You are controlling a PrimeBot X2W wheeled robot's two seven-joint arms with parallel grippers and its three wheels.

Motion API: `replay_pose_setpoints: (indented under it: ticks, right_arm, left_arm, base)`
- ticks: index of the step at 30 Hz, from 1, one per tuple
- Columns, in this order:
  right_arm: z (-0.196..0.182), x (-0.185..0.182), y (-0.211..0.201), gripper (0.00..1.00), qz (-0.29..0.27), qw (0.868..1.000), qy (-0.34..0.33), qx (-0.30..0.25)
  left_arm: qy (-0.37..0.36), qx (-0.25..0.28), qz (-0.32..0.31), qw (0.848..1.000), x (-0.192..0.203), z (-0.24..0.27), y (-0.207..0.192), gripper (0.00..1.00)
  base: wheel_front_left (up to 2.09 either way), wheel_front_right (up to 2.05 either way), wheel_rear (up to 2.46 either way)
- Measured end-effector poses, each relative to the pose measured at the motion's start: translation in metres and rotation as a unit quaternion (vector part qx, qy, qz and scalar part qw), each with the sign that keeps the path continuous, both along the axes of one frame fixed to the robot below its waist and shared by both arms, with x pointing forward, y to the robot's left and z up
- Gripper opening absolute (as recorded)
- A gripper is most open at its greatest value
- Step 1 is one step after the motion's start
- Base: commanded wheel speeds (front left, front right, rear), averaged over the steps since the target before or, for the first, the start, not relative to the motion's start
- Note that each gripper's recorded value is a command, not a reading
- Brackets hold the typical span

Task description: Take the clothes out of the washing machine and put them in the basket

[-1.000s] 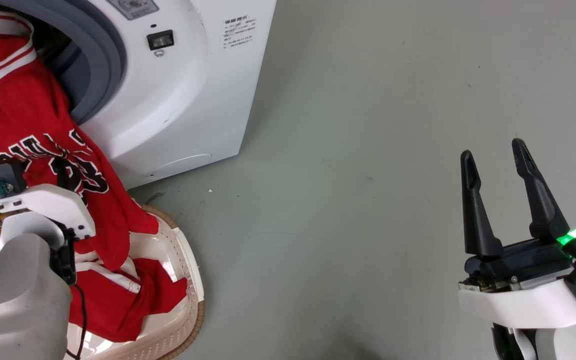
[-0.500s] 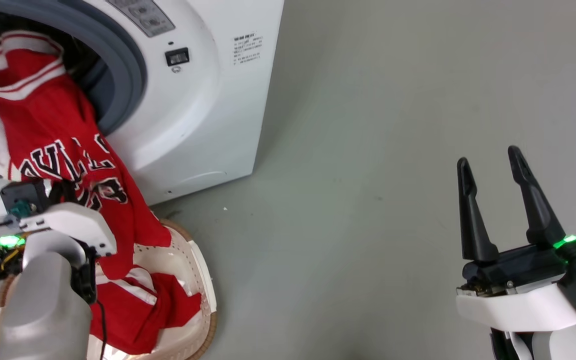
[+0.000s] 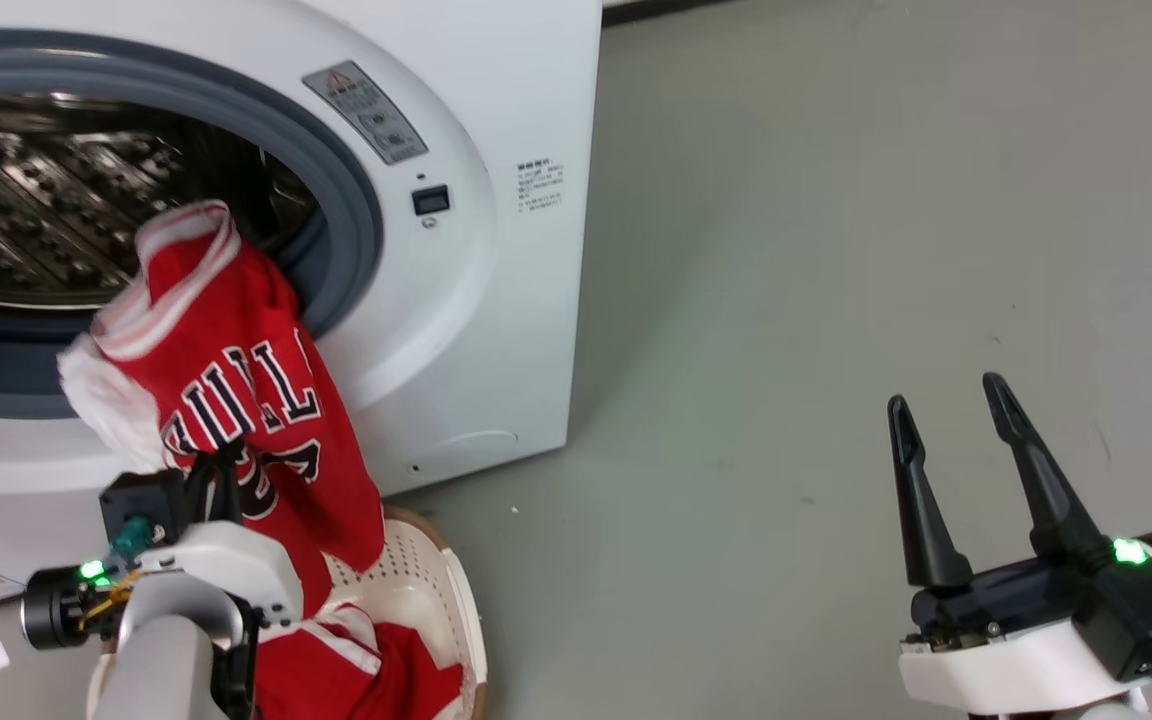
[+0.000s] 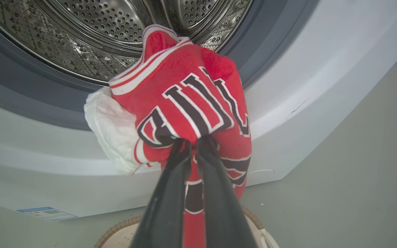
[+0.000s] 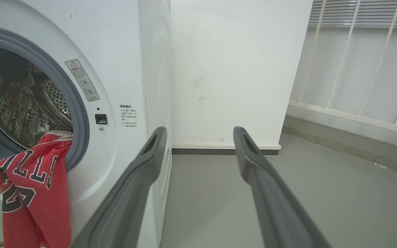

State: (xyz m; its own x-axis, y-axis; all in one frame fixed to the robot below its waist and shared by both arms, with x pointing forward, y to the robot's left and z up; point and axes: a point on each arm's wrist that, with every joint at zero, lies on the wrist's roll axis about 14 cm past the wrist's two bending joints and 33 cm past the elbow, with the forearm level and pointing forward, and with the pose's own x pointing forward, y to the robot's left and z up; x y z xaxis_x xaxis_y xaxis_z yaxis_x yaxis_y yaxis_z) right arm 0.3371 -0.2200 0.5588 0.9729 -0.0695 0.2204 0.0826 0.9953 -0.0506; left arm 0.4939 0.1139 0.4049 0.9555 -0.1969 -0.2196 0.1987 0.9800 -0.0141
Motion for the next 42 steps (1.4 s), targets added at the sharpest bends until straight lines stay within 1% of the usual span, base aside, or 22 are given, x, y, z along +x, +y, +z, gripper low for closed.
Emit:
replay_pose_setpoints:
  ticks: [9,17,22,29,34,38,42]
  right_arm:
    - [0.008,-0.022,0.01,1.0,0.012,1.0,-0.018,0.002]
    - [0.012,-0.036,0.016,1.0,0.02,0.999,-0.028,0.004]
    - [0.014,-0.037,0.018,1.0,0.022,0.999,-0.031,0.003]
    - [0.01,-0.04,0.012,1.0,0.009,1.0,-0.023,-0.001]
    - [0.007,-0.032,0.008,1.0,0.003,1.0,-0.013,-0.004]
    - [0.005,-0.022,0.003,1.0,-0.003,1.0,-0.007,-0.006]
    - [0.002,-0.006,0.0,1.0,-0.004,1.0,0.0,-0.009]
  left_arm:
    - [-0.035,0.002,-0.023,0.999,-0.049,0.028,-0.003,0.0]
    - [-0.024,0.005,-0.041,0.999,-0.091,0.022,-0.006,0.0]
    - [0.006,0.008,-0.045,0.999,-0.106,0.004,-0.005,0.0]
    - [0.077,0.019,-0.051,0.996,-0.124,-0.037,-0.004,0.0]
    - [0.142,0.032,-0.049,0.988,-0.134,-0.075,0.002,0.0]
    - [0.18,0.036,-0.054,0.982,-0.131,-0.097,-0.001,0.0]
    - [0.224,0.046,-0.056,0.972,-0.128,-0.125,0.002,0.0]
  base:
    - [0.0,0.0,0.0]
    - [0.0,0.0,0.0]
    - [0.0,0.0,0.0]
    - [0.0,0.0,0.0]
    - [0.0,0.0,0.0]
    - [0.0,0.0,0.0]
    - [0.0,0.0,0.0]
